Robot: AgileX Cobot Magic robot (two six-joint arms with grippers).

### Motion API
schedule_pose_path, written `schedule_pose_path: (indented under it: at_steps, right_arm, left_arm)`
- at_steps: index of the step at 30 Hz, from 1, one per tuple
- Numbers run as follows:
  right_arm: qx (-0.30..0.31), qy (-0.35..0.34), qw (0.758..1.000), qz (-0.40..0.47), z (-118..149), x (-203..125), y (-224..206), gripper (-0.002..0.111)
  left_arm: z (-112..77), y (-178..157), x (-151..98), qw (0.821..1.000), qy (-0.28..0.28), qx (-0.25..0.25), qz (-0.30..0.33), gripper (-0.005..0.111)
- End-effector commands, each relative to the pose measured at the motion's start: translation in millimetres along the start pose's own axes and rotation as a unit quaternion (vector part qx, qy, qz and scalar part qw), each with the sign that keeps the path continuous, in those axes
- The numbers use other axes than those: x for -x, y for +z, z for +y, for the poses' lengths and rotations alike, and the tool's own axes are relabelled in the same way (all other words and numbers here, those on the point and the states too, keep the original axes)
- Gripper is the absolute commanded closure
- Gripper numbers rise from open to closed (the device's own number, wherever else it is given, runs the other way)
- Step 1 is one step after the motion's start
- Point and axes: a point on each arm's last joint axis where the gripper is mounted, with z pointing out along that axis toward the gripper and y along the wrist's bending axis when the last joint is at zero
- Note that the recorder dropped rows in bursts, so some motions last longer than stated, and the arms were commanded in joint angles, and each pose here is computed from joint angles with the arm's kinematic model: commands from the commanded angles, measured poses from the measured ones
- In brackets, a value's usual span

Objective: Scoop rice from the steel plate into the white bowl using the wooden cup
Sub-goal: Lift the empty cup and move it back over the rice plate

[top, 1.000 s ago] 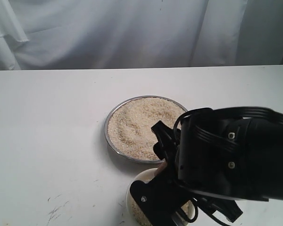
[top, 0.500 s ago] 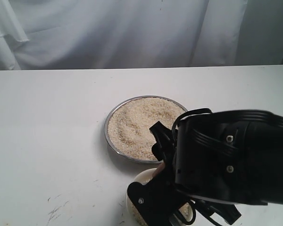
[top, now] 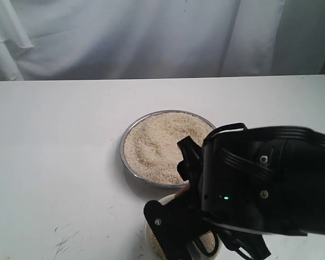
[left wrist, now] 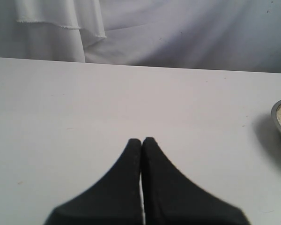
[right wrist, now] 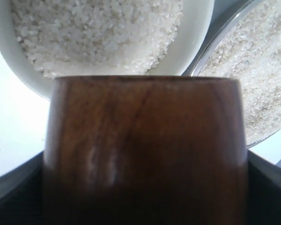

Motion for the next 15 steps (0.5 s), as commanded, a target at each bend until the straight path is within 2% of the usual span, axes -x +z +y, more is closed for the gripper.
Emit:
schedule_pose_path:
  at_steps: [1,6,10,15]
  right_arm:
    - [0.002,0.068,0.998,-0.015,-3,-3,1,0.108]
    - [0.023,0.12,0.992,-0.033,-6,-12,8,0.108]
    - [0.02,0.152,0.987,-0.043,-10,-23,11,0.108]
    - [-0.005,0.226,0.97,-0.092,-20,-43,4,0.108]
  left_arm:
    - [-0.1,0,-1,1.0,0.001,-0.001,-0.003,0.107]
    - [-0.1,0,-1,1.0,0.001,-0.001,-0.003,0.107]
    - [-0.1,0,-1,1.0,0.001,-0.001,-0.003,0.107]
    - [-0.1,0,-1,1.0,0.001,-0.001,-0.003,0.107]
